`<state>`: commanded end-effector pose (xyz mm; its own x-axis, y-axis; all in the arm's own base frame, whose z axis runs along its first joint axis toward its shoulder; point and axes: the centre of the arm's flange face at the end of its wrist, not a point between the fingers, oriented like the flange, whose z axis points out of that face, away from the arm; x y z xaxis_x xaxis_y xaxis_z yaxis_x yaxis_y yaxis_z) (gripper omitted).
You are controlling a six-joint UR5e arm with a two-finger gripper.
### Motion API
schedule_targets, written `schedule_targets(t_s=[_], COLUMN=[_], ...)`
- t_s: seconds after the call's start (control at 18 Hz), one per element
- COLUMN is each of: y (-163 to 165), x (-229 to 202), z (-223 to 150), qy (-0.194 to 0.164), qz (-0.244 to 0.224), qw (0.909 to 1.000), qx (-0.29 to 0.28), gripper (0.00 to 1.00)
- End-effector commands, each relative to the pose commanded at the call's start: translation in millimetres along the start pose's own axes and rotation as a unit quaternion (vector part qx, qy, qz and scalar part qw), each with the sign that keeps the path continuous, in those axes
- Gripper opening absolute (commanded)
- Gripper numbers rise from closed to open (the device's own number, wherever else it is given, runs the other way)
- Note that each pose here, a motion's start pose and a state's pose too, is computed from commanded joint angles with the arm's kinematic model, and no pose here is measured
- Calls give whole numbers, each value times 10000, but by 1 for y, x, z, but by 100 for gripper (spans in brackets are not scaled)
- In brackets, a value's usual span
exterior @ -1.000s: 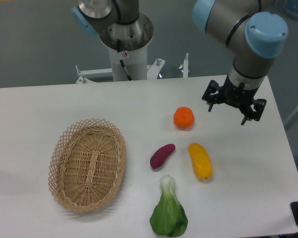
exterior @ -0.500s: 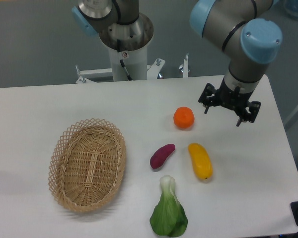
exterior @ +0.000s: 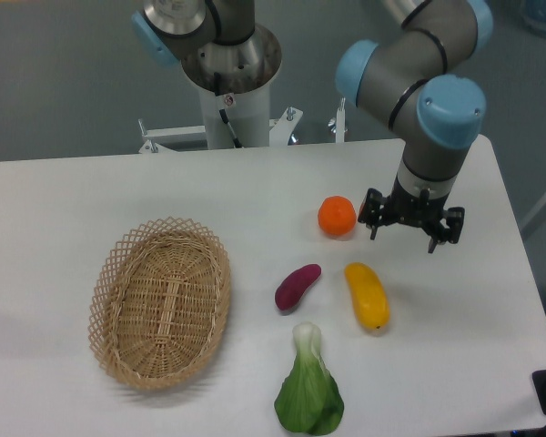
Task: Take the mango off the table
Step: 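Move the open gripper over the yellow mango and lower it, then lower the gripper around the mango and close the fingers on it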
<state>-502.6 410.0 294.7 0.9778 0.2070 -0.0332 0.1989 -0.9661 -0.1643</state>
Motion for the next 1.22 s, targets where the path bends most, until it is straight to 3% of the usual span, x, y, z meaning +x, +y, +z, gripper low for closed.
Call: schedule_targets(t_s=[0.33, 0.72, 1.22], y=[-20, -19, -16], x=[-1, 20, 22], z=[31, 71, 87], qy=[-340, -191, -115], qz=[-110, -45, -2], qw=[9988, 9996, 9999], qx=[341, 180, 103], gripper=[100, 100, 100])
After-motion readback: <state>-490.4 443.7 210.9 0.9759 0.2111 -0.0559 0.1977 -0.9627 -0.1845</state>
